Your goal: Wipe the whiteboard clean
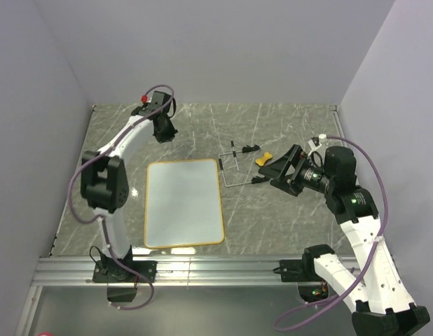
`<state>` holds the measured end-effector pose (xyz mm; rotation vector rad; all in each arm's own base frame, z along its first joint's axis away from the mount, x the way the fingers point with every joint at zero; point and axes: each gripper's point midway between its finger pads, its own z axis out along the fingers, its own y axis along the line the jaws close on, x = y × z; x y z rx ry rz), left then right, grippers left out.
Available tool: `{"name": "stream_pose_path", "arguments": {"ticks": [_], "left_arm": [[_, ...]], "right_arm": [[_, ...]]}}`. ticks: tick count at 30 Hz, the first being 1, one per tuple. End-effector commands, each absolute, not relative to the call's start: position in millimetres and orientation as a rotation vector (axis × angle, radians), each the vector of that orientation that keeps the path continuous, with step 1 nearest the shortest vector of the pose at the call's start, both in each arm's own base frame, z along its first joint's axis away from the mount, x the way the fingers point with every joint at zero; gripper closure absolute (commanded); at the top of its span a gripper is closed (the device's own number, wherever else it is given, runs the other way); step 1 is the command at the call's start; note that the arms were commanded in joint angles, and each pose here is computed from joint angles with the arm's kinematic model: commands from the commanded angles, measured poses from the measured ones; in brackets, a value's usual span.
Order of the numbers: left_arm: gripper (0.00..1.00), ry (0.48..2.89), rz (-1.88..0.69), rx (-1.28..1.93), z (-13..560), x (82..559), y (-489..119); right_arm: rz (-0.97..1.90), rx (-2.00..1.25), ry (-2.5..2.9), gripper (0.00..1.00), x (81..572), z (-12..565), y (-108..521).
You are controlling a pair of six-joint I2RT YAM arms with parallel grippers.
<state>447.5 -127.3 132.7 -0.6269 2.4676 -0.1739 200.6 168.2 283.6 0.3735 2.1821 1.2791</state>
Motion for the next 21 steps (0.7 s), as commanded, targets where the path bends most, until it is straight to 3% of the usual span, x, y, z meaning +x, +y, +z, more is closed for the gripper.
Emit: {"name": "stream_pose_path", "arguments": {"ticks": [1, 10, 16, 21], "left_arm": [[1.00, 2.516, -0.112, -0.539, 104, 478, -127], [1.00, 2.649, -0.105, -0.514, 41, 480, -132], [1.00, 2.754, -0.091, -0.497, 16, 447, -129], [1.00, 2.897, -0.132, -0.471, -1, 386, -147]], "right_arm": [[1.242, 0.321, 2.136, 0.09, 202, 307, 164], [1.178, 0.298, 2.141, 0.09, 215, 313, 158], [1.192, 0.312, 2.166, 0.08, 231, 301, 160], [1.177, 0.345, 2.218, 0.08, 237, 285, 160]]}}
